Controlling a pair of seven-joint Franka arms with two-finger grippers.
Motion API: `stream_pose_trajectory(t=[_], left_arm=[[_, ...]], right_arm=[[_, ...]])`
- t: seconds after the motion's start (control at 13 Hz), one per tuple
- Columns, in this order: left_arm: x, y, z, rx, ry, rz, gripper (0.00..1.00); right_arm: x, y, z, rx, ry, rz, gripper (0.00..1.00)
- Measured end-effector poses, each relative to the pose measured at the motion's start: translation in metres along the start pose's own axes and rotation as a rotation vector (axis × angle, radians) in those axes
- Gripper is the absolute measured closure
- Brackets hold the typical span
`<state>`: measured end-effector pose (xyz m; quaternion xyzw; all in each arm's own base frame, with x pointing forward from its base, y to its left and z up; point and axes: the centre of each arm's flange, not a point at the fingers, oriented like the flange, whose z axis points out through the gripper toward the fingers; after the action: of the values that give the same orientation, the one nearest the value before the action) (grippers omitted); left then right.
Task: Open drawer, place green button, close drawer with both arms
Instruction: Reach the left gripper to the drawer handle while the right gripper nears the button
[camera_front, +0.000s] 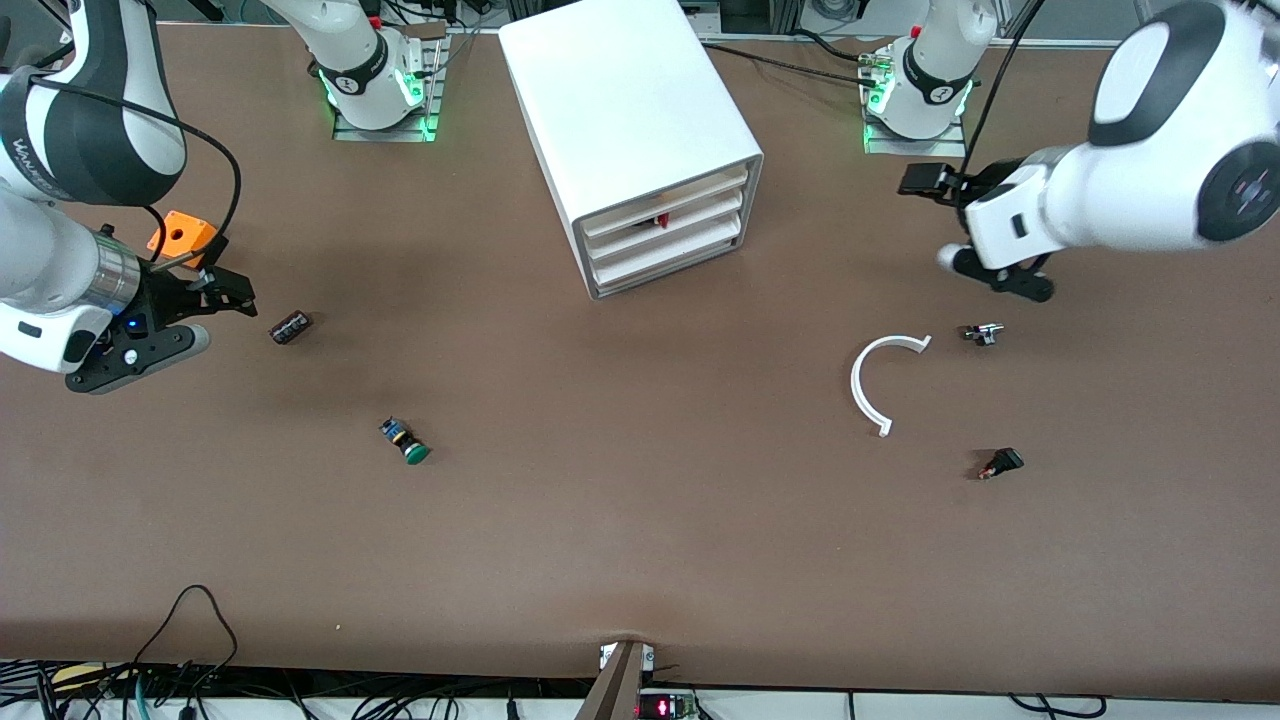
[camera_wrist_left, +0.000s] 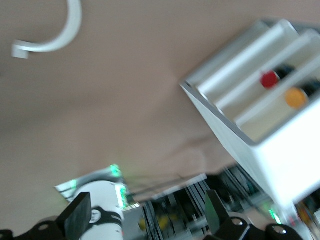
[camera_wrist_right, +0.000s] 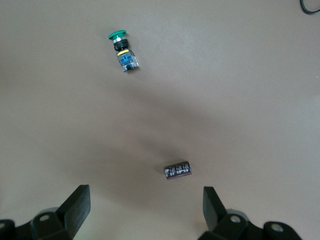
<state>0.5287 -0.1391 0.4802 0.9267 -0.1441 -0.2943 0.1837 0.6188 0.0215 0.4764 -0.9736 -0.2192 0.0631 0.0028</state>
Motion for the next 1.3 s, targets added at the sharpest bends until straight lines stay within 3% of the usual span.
stream_pose_trajectory(t=[0.15,0.31,0.61,0.92,1.3], left_arm=[[0.033,-0.016,0.033,-0.109,-0.087,0.112,0.0],[0.068,-0.033,0.067,-0.222,-0.132,0.221,0.0],[0.114,-0.04,0.093,-0.351,-0.014,0.365,0.0],[0.129,-0.033,0.095,-0.424,0.08,0.419,0.0],[0.175,-0.044,0.151,-0.599,0.212,0.469,0.0]], right_arm=[[0.009,0.0,0.014,0.052,0.015,0.013,0.0],[0.02,0.0,0.038,0.092,0.004,0.023,0.0],[0.039,0.009,0.072,0.087,0.021,0.033,0.0],[0.062,0.007,0.121,0.098,0.027,0.035,0.0],[0.078,-0.007,0.153,0.134,0.035,-0.048,0.0]])
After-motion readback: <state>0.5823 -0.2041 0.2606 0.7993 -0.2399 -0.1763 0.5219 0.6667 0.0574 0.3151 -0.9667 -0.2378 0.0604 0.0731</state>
